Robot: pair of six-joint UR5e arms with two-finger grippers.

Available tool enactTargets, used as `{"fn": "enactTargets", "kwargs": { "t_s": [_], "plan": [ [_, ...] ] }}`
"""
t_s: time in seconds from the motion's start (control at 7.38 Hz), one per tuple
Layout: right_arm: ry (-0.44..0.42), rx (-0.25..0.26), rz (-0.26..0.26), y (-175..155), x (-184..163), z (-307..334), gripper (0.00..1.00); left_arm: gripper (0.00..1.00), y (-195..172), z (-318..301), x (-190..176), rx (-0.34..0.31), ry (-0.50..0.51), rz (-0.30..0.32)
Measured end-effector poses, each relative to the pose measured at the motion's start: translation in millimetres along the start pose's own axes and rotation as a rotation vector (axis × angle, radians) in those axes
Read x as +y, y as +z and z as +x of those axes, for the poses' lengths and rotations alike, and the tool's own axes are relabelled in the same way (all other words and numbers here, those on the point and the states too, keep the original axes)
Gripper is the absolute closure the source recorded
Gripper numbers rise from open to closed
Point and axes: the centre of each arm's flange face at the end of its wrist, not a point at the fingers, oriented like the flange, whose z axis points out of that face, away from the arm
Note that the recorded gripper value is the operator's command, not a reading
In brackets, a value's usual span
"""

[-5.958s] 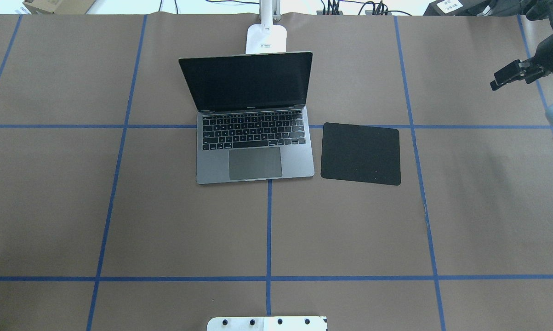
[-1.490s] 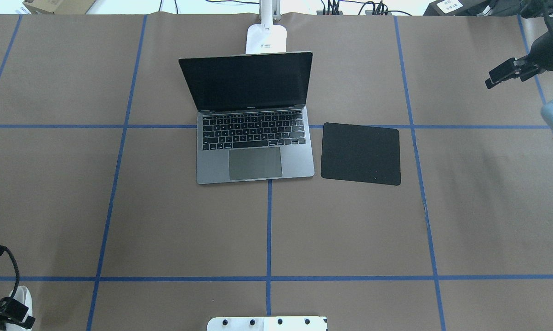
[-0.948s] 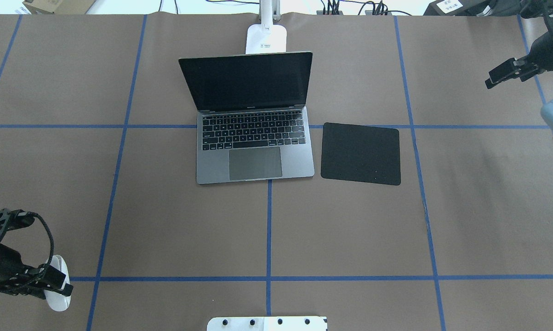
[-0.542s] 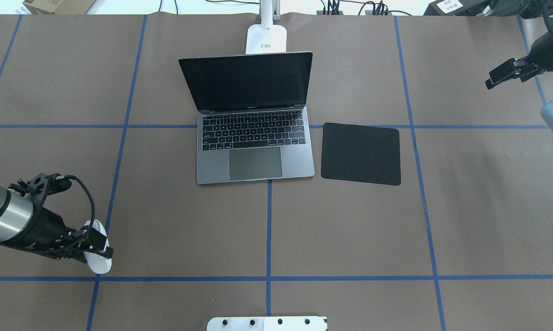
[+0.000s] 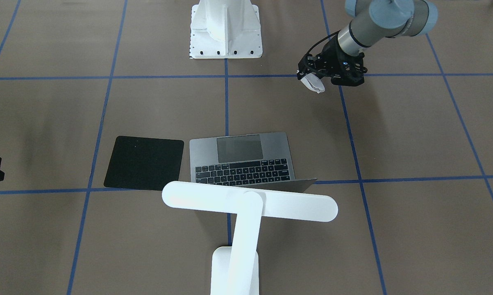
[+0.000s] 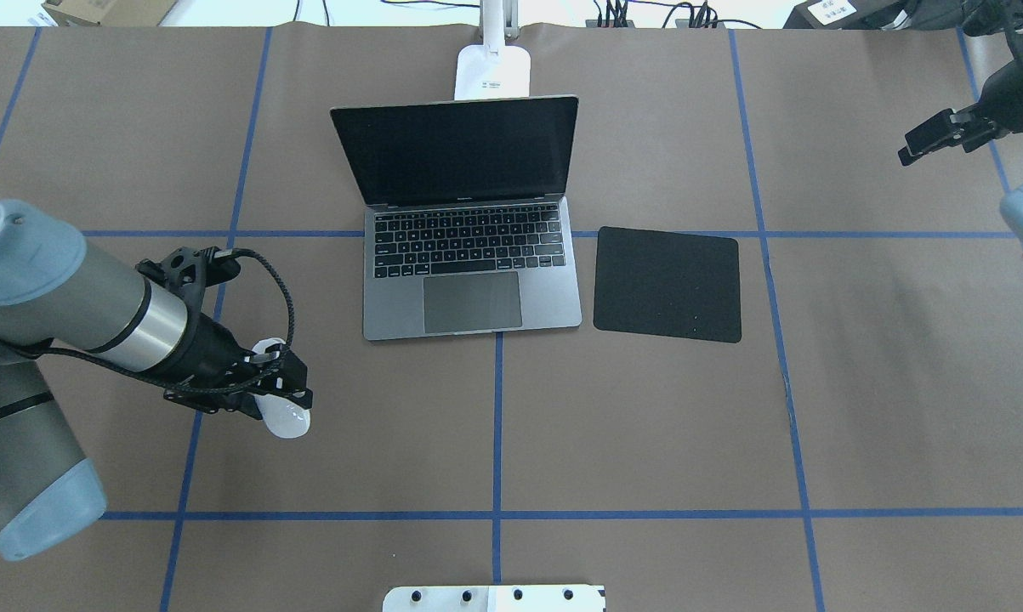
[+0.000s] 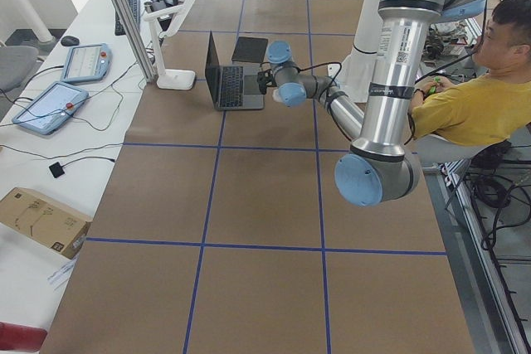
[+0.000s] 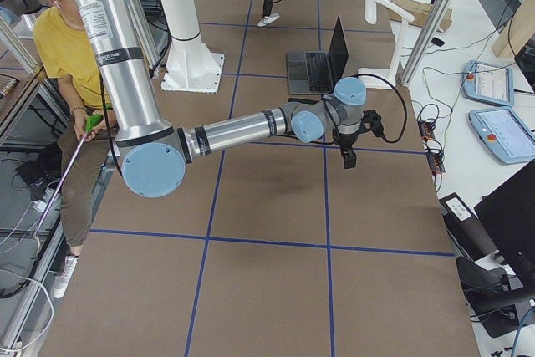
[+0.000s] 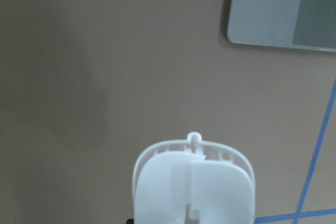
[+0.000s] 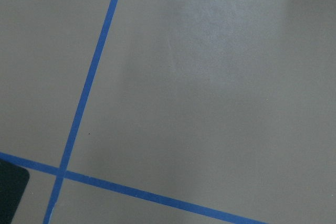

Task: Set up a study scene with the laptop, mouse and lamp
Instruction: 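Carry the white mouse with the left gripper toward the laptop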

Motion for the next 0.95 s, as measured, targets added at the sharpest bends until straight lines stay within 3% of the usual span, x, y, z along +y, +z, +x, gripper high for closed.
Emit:
{"fn": "enactTargets", "kwargs": {
  "t_s": [0.41,0.95],
  "plan": [
    [0.004,0.002,-0.004,2,0,2,0.00,0.46,-12,114,-3,-0.036,-0.008,0.023],
    [0.006,0.002,-0.007,3,1,2,0.00,0.45,18,247,-30,-0.086,-0.024,0.069]
  ]
}}
